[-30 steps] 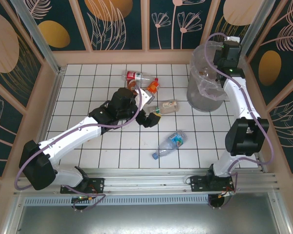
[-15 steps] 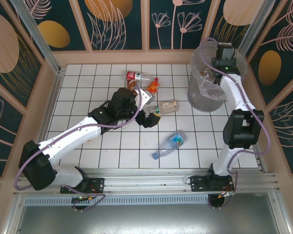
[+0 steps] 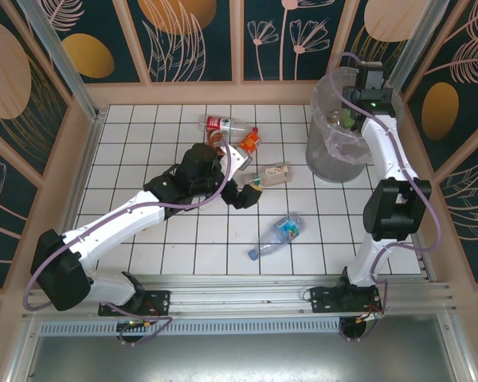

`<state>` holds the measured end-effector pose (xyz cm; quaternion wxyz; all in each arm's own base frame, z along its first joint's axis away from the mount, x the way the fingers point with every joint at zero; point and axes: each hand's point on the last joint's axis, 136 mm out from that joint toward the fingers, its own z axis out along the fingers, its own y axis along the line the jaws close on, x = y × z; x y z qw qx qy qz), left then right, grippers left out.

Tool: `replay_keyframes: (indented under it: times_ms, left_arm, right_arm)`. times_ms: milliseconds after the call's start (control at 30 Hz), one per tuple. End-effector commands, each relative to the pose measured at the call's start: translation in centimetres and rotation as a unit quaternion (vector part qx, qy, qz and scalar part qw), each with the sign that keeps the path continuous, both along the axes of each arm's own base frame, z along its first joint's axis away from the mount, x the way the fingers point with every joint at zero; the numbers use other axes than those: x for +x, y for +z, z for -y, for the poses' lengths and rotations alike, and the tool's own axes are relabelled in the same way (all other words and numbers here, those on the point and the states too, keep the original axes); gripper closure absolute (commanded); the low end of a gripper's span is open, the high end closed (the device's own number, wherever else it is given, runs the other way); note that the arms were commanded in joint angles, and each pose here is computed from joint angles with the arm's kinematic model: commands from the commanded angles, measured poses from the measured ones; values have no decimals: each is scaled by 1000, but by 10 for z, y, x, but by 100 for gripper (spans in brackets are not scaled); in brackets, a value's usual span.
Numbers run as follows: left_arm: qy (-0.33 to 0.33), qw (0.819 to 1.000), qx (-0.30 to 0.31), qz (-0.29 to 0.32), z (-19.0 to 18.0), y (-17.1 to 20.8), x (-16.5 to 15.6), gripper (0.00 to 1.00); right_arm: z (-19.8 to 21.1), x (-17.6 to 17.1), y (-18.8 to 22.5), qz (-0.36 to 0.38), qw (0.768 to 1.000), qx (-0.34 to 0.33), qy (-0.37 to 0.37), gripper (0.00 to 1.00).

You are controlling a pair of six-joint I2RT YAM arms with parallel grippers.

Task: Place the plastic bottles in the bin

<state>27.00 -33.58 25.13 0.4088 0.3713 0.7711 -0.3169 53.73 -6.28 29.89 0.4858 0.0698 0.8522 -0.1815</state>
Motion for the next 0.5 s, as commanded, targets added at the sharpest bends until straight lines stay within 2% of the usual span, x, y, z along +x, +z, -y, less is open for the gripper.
replay_keyframes:
  times_ms: [0,133,300,467]
  left_arm:
    - [-11,1000,-10,15,1,13,-5,1]
    - [-13,1000,-11,14,1,13,-6,1]
    - [-14,999,-20,20,1,17,-7,1]
    - [-22,1000,-11,14,3,10,-8,1]
  right_arm:
    - [1,-10,26,26,999,32,-2,21]
    - [-9,-25,35,38,995,91,30,35]
    - [-29,-55,52,74,985,140,68,34]
    - [-34,-97,59,108,978,165,62,32]
